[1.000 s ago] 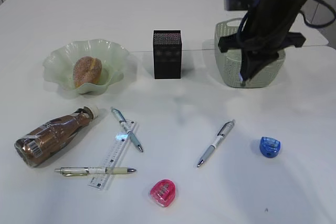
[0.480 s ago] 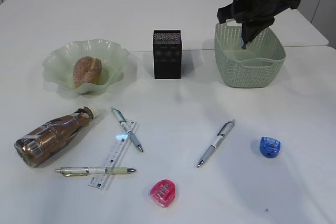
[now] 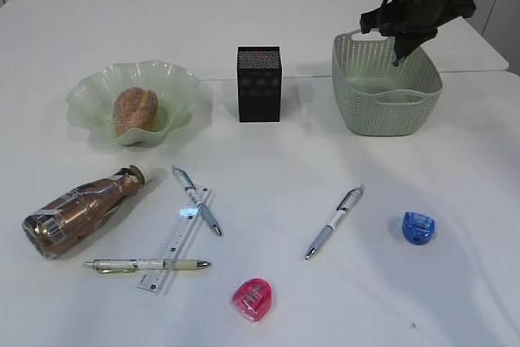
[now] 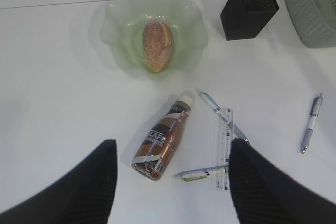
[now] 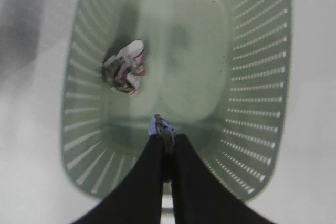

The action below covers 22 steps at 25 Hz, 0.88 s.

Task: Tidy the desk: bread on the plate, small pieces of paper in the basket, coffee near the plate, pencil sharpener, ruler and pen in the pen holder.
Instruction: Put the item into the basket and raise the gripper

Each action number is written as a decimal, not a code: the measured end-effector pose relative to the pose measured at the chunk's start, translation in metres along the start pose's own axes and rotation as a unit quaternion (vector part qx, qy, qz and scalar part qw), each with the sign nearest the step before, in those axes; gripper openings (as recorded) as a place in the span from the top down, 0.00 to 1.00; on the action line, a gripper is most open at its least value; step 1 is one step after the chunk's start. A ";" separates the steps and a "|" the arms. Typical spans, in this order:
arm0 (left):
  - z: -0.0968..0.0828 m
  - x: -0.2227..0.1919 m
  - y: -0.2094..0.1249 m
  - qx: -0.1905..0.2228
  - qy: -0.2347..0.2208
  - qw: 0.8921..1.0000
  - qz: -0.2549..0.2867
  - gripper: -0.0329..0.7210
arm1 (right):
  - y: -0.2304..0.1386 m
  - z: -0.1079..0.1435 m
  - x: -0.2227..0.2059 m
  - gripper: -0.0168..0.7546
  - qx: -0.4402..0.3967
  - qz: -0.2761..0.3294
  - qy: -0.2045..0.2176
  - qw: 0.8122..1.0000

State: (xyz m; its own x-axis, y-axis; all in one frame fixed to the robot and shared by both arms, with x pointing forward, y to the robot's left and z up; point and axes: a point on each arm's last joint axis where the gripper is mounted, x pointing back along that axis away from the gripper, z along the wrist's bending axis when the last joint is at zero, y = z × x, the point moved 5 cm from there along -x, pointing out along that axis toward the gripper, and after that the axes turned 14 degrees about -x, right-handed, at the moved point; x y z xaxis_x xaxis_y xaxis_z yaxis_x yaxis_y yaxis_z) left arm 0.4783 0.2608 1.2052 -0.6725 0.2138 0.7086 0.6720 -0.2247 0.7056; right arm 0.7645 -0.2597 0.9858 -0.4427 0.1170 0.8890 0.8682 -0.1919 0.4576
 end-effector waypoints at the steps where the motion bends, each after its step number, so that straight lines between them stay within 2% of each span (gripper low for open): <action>1: 0.000 0.000 0.000 0.000 0.000 1.000 0.000 0.34 | 0.002 -0.004 -0.006 0.94 -0.005 -0.001 -0.002 1.000; 4: 0.000 0.000 0.000 0.000 0.000 1.000 0.000 0.34 | 0.007 -0.015 -0.018 0.94 -0.014 -0.004 -0.008 1.000; 11: 0.000 0.000 0.000 0.000 0.000 1.000 0.000 0.34 | 0.003 -0.012 -0.049 0.93 -0.009 -0.003 -0.009 1.000; 14: 0.000 0.000 0.000 0.000 0.000 1.000 0.000 0.34 | 0.004 -0.011 -0.053 0.88 -0.008 -0.009 -0.006 1.000; 16: 0.000 0.000 0.000 0.000 0.000 1.000 0.000 0.34 | 0.009 -0.009 -0.053 0.69 -0.008 -0.025 0.000 1.000; 18: 0.000 0.000 0.000 0.000 0.000 1.000 0.000 0.34 | 0.010 -0.009 -0.053 0.57 -0.008 -0.029 0.002 1.000; 19: 0.000 0.000 0.000 0.000 0.000 1.000 0.000 0.34 | 0.010 -0.008 -0.053 0.43 -0.009 -0.030 0.002 1.000; 20: 0.000 0.000 0.000 0.000 0.001 1.000 0.000 0.34 | 0.010 -0.008 -0.053 0.43 -0.009 -0.030 0.002 1.000; 22: 0.002 0.000 0.000 -0.002 0.007 1.000 0.002 0.34 | 0.010 -0.008 -0.053 0.31 -0.009 -0.030 0.002 1.000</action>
State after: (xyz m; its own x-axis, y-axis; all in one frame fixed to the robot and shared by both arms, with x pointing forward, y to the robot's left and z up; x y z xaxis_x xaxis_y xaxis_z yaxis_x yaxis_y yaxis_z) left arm 0.4786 0.2629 1.2049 -0.6747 0.1988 0.7108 0.6729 -0.2301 0.7030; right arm 0.7947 -0.2760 0.9433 -0.4946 0.1243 0.8602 0.8362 -0.2017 0.5099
